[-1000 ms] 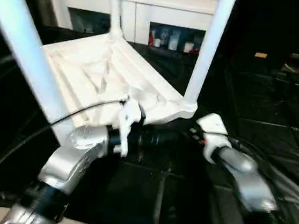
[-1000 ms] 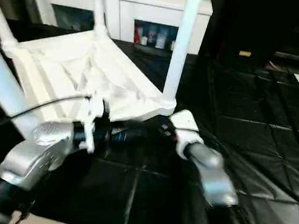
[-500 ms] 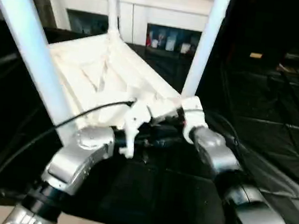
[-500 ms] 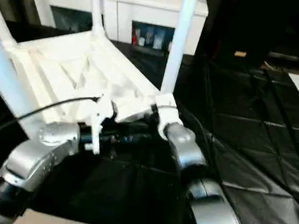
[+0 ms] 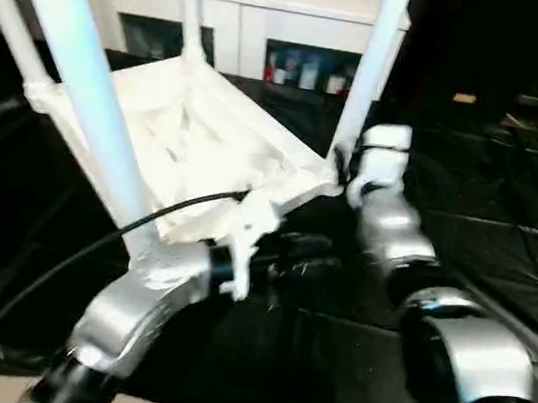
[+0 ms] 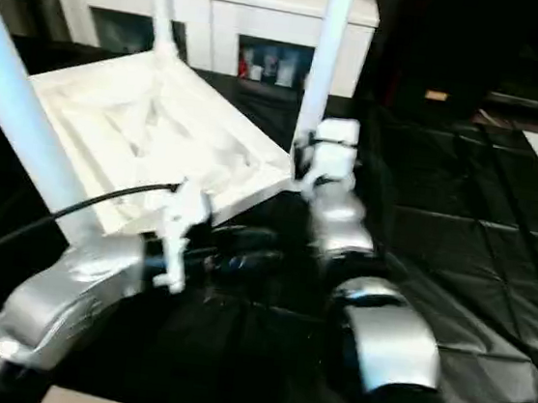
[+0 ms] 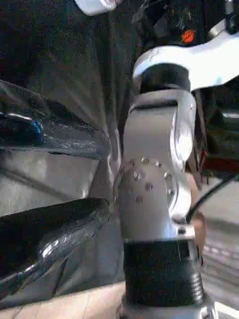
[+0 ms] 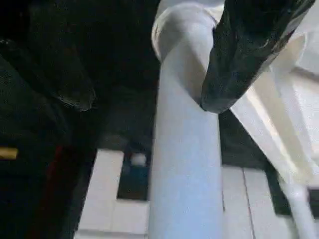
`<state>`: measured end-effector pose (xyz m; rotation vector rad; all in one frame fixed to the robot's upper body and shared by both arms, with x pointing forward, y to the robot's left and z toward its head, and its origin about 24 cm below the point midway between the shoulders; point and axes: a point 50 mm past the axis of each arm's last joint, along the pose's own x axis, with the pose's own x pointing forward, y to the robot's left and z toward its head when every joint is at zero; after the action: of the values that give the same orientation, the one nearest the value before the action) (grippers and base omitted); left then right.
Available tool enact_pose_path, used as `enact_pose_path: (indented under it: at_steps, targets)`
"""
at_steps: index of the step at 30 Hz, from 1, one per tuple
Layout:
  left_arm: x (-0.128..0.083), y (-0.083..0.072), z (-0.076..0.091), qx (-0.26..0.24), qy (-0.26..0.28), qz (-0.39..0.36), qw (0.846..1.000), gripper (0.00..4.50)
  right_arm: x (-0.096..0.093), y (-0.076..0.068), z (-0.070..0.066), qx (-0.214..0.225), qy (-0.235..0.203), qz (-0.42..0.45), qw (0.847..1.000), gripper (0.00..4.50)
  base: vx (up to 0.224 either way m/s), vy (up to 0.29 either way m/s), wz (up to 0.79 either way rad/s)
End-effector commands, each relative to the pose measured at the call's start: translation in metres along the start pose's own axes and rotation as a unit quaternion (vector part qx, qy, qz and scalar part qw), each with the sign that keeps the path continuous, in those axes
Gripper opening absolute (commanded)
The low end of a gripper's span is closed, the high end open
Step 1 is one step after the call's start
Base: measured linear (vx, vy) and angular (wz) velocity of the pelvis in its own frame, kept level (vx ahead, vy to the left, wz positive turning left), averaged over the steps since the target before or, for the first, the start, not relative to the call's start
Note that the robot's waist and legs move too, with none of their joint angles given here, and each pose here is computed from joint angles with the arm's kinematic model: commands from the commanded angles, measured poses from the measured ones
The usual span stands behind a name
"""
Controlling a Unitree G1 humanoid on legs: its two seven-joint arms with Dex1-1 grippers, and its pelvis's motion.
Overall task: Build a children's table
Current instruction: Rotate table base
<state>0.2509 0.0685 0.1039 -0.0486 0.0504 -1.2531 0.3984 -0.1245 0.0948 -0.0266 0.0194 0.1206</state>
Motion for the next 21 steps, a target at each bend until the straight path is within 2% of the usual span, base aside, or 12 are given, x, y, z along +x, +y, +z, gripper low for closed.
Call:
enact_pose_path:
  at_steps: [1,3,4,5,6,7,8,11,14,16,20,21]
  targets:
    - [-0.009,-0.004,0.011,-0.003,-0.046,-0.012,0.999,1.63,-0.004,-0.005,0.005,0.031,-0.034,0.035,0.998,3.75,0.000,0.000,0.00]
    - [-0.015,-0.006,0.012,-0.019,-0.062,-0.018,0.998,1.63,-0.007,-0.009,0.005,0.045,-0.047,0.049,0.997,3.75,0.000,0.000,0.00]
    - [-0.034,-0.010,0.011,-0.050,-0.075,-0.032,0.995,1.63,-0.022,-0.016,0.002,0.045,-0.077,0.100,0.991,3.75,0.000,0.000,0.00]
    - [-0.034,-0.010,0.011,-0.050,-0.075,-0.032,0.995,1.63,-0.022,-0.016,0.002,0.045,-0.077,0.100,0.991,3.75,0.000,0.000,0.00]
    - [-0.047,-0.014,0.011,-0.069,-0.077,-0.046,0.994,1.63,-0.038,-0.019,0.000,0.032,-0.092,0.142,0.985,3.75,0.000,0.000,0.00]
    - [-0.051,-0.015,0.011,-0.075,-0.077,-0.051,0.993,1.63,-0.044,-0.020,-0.002,0.028,-0.094,0.155,0.983,3.75,0.000,0.000,0.00]
    - [-0.051,-0.015,0.011,-0.075,-0.077,-0.051,0.993,1.63,-0.044,-0.020,-0.002,0.028,-0.094,0.155,0.983,3.75,0.000,0.000,0.00]
    - [-0.065,-0.016,0.017,-0.093,-0.075,-0.072,0.990,1.97,-0.069,-0.026,-0.012,0.006,-0.086,0.206,0.975,3.75,0.000,0.000,0.00]
    - [-0.073,-0.015,0.018,-0.102,-0.069,-0.076,0.990,2.28,-0.080,-0.027,-0.016,0.005,-0.076,0.227,0.971,3.75,0.000,0.000,0.00]
    - [-0.097,-0.004,0.016,-0.101,-0.048,-0.051,0.992,2.44,-0.099,-0.028,-0.022,0.003,-0.056,0.257,0.965,3.75,0.000,0.000,0.00]
    - [-0.131,0.006,0.010,-0.075,0.000,-0.013,0.997,2.80,-0.108,-0.026,-0.025,0.008,-0.038,0.286,0.957,3.75,0.000,0.000,0.00]
    - [-0.131,0.006,0.010,-0.075,0.000,-0.013,0.997,2.80,-0.108,-0.026,-0.025,0.008,-0.038,0.286,0.957,3.75,0.000,0.000,0.00]
